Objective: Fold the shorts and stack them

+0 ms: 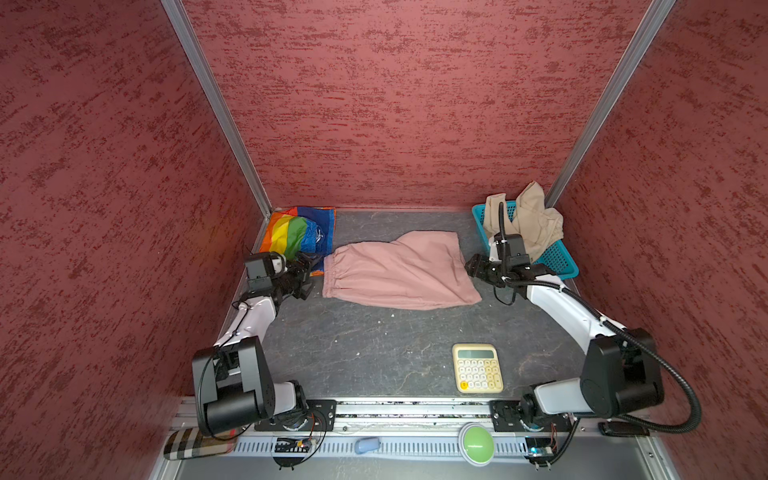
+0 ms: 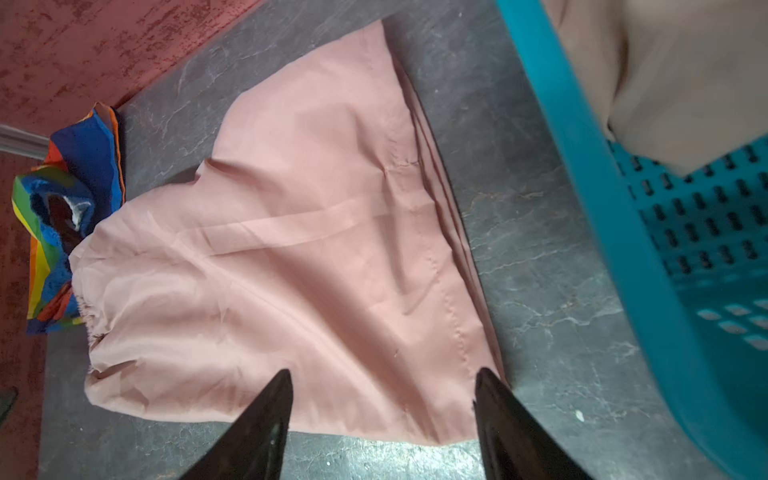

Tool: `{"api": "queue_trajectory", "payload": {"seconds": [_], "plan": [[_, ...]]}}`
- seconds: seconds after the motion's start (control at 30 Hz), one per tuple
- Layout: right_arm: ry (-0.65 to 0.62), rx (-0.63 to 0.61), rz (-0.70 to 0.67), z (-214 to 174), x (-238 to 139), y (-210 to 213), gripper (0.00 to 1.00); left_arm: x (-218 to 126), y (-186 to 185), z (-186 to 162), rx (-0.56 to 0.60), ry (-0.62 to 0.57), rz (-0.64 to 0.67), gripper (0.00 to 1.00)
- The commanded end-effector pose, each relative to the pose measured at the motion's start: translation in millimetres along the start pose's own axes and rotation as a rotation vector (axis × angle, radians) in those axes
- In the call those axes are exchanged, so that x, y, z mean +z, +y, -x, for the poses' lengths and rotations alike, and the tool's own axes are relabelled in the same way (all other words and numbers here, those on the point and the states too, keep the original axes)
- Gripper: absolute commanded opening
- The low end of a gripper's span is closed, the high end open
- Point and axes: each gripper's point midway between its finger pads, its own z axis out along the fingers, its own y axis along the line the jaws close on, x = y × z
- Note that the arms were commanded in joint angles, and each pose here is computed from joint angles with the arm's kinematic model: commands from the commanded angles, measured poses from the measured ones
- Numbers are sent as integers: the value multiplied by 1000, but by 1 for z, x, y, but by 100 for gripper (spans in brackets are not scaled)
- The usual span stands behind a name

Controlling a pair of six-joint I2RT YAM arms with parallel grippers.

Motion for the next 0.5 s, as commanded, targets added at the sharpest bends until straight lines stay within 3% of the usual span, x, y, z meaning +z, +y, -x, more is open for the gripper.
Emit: {"api": "queue_trajectory", "payload": {"seconds": [0.0,0.1,0.23,0.33,0.47], "plan": [[10,-19,71,-2,2,29,81,-4,-1,-1,35,2,81,99],[73,-14,167,-15,31,55,88,17,-40,-11,89,6,-4,99],[109,16,297,-13,67,84,99,96,-79,-69,99,213,-79,99],[108,25,396,4,85,109,99,141,-75,-85,84,270,-70,99],[137,47,537,23,106,144,99,172,-46,-71,58,267,-18,99]]}}
